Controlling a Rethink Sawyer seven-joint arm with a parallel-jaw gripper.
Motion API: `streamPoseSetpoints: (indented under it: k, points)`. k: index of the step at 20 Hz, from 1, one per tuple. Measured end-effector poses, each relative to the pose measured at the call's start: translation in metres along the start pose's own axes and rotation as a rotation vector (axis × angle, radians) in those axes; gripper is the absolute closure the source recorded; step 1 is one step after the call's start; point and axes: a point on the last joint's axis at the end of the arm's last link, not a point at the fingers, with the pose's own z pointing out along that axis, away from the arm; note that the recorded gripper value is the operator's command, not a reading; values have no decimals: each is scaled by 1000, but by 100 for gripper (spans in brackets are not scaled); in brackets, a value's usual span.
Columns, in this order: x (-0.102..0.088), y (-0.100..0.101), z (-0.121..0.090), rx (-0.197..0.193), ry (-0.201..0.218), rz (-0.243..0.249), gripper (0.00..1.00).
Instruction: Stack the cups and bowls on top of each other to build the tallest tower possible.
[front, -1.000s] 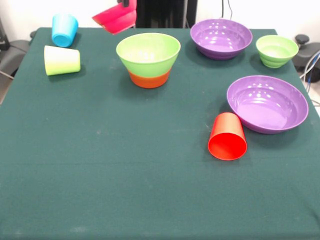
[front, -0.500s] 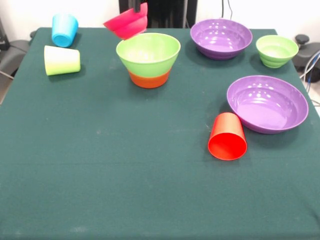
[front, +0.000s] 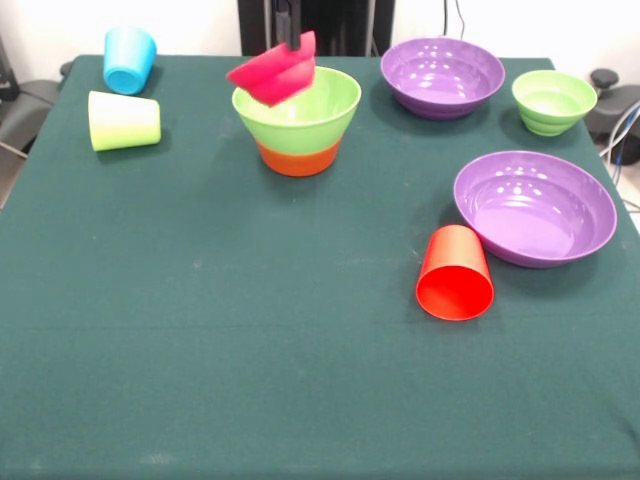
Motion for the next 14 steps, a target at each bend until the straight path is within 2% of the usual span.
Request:
streamPoseSetpoints:
  k: [6,14]
  points:
    - [6,6,12,-26,1,-7,100]
    - [25,0,15,-13,33,-12,100]
